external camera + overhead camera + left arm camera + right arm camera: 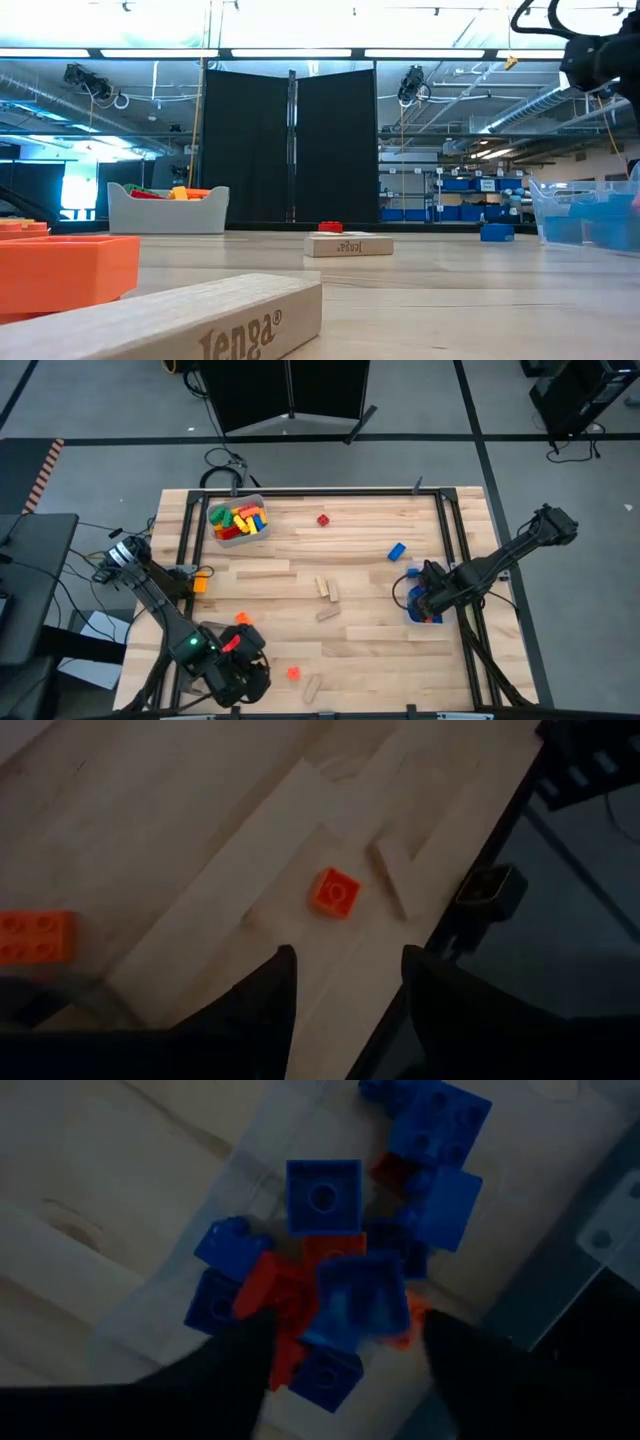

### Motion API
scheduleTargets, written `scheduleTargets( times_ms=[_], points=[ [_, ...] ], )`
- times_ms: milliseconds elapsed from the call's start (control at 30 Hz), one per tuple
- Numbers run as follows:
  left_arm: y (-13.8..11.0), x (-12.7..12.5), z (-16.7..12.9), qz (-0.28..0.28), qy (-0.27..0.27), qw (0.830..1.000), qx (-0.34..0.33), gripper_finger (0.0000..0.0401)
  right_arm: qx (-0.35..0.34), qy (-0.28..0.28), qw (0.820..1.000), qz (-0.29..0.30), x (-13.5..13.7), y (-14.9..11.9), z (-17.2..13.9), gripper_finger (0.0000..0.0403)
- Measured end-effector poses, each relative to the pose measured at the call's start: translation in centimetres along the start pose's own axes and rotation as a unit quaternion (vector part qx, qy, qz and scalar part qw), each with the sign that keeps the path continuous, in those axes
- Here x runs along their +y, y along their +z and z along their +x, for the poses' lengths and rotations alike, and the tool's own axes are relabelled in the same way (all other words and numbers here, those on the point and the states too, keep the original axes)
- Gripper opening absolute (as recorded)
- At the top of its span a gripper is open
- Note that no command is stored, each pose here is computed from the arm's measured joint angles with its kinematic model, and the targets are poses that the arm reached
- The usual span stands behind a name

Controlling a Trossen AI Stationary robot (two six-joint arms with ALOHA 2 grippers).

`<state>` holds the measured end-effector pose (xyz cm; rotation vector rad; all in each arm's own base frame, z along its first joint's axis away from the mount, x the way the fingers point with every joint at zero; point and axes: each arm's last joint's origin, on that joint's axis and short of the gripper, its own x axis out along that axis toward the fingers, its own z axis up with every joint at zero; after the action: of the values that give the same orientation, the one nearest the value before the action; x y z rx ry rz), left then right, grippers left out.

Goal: Sort blocks by size
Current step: Put the small blue game piece into the transparent bin, then put the brown block into the black bin

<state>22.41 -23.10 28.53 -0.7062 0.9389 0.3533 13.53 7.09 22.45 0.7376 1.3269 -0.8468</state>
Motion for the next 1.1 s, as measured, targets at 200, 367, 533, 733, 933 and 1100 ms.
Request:
scheduleTargets(
  times_ms=[200, 367, 533, 733, 933, 1100],
  points=[
    [0.9, -0.2, 0.4, -0.019, -0.01, 1.0, -0.008, 0.0188, 0.001, -0.019, 1.0, -0.018, -0.8, 0.0, -0.3, 0.0375],
    [1.5, -0.3, 0.6, -0.03, -0.013, 0.999, -0.016, 0.0188, 0.001, -0.033, 0.999, -0.023, -1.2, 0.0, -0.4, 0.0394],
    [2.2, -0.2, 0.8, -0.041, -0.01, 0.999, -0.021, 0.0189, -0.002, -0.031, 0.999, -0.034, -1.3, 0.0, -0.5, 0.0377],
    [3.0, 0.0, 1.2, -0.051, -0.006, 0.998, -0.028, 0.0215, -0.01, -0.029, 0.999, -0.038, -1.2, 0.1, -0.5, 0.0352],
    [3.9, 0.4, 1.5, -0.058, 0.011, 0.997, -0.042, 0.025, -0.012, -0.024, 0.999, -0.039, -1.1, 0.1, -0.5, 0.0332],
    [4.1, 0.4, 1.5, -0.06, 0.014, 0.997, -0.051, 0.0253, -0.026, -0.021, 0.999, -0.041, -1.0, 0.2, -0.5, 0.0319]
  ],
)
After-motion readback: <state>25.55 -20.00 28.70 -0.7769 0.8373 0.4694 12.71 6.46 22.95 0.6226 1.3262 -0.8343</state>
